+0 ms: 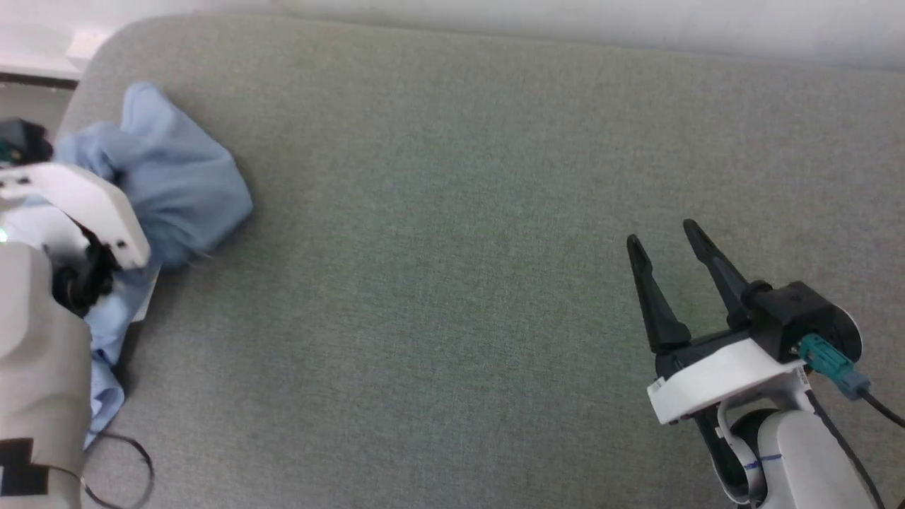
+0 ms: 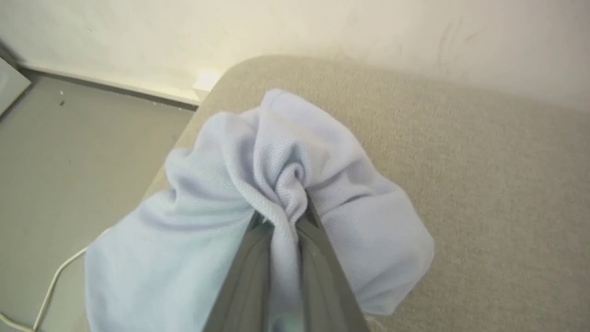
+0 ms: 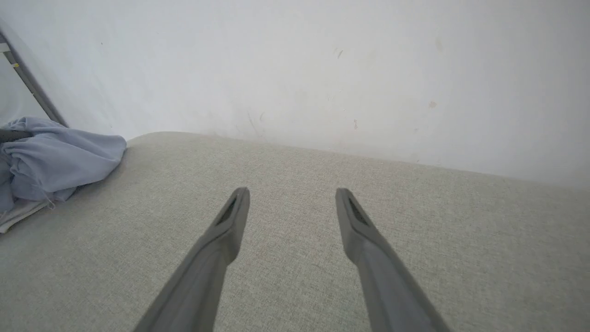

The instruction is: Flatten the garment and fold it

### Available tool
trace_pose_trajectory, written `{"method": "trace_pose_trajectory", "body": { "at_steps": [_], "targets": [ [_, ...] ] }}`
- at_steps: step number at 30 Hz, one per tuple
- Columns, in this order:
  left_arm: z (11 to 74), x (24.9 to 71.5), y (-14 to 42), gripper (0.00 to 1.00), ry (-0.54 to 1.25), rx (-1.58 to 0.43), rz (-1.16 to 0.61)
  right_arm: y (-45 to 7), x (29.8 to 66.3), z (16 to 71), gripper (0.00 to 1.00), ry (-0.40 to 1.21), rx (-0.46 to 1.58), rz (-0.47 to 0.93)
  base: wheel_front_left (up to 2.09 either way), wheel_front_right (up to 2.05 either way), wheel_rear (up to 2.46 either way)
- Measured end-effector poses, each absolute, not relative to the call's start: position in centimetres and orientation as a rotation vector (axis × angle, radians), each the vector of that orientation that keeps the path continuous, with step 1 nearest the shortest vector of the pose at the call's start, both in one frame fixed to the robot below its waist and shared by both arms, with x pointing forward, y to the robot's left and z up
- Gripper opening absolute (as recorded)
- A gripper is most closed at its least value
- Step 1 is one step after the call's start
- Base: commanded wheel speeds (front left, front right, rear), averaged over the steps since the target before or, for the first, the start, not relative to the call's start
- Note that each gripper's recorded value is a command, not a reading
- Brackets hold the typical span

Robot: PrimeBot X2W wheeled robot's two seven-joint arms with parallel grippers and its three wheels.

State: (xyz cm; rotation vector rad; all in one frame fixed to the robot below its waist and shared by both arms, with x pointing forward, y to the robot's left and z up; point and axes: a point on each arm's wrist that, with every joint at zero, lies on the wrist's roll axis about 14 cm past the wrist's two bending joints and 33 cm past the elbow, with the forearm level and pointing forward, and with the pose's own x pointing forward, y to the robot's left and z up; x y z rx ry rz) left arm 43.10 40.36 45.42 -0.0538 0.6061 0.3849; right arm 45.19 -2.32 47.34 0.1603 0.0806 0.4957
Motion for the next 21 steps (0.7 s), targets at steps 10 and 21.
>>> {"method": "trace_pose_trajectory", "body": {
  "at_steps": [10, 21],
  "targets": [
    [63.7, 46.8, 39.3, 0.0, -0.105, 0.23, 0.326, -3.4, 43.5, 50.3, 1.0, 0.007, 0.17, 0.47, 0.0, 0.0, 0.0],
    [74.4, 48.6, 26.7, 0.0, -0.513, 0.224, 0.04, -8.5, 41.0, 52.1, 1.0, -0.038, 0.157, 0.339, 0.0, 0.0, 0.0]
  ]
}}
